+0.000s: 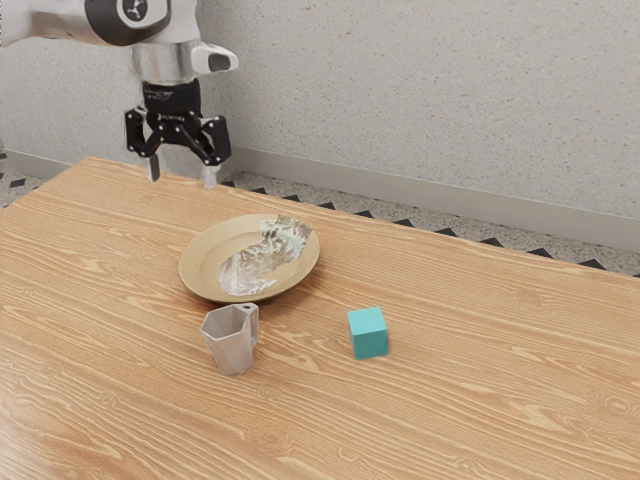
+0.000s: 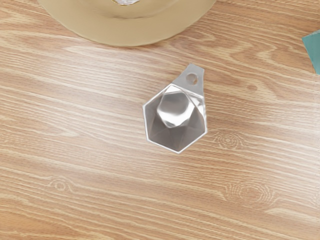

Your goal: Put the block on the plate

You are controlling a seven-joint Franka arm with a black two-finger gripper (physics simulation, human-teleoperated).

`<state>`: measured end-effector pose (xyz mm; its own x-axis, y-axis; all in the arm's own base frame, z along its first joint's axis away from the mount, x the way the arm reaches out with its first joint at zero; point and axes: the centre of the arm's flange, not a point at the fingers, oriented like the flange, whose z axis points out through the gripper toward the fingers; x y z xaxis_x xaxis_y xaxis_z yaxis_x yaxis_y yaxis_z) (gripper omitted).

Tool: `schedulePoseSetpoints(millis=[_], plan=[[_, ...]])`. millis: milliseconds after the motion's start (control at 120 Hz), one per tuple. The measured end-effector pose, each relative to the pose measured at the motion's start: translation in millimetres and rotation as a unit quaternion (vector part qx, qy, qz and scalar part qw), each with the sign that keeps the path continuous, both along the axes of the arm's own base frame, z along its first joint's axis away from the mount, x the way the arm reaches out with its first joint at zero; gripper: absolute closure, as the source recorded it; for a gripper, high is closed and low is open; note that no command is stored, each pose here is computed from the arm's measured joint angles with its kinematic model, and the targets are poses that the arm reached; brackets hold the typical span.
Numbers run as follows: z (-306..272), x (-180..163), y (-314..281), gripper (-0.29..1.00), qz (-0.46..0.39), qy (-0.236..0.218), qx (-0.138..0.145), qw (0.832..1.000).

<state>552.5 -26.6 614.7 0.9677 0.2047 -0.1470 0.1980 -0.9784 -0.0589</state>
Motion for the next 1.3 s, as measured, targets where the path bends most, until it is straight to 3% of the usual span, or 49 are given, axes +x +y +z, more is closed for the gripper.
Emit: schedulePoseSetpoints(millis=[200, 475, 650, 933, 1067, 1300], plan=[[15, 2, -45, 0.00, -0.034, -0.038, -0.003, 0.999], [35, 7, -37, 0.00, 0.128, -0.057, -0.005, 0.990], [-13, 39, -12, 0.00, 0.223, -0.027, 0.010, 0.974], [-114, 101, -68, 0.00, 0.298, -0.022, 0.052, 0.953], [-132, 120, -129, 0.00, 0.297, -0.041, 0.046, 0.953], [-189, 132, -197, 0.00, 0.296, -0.034, 0.031, 0.954]])
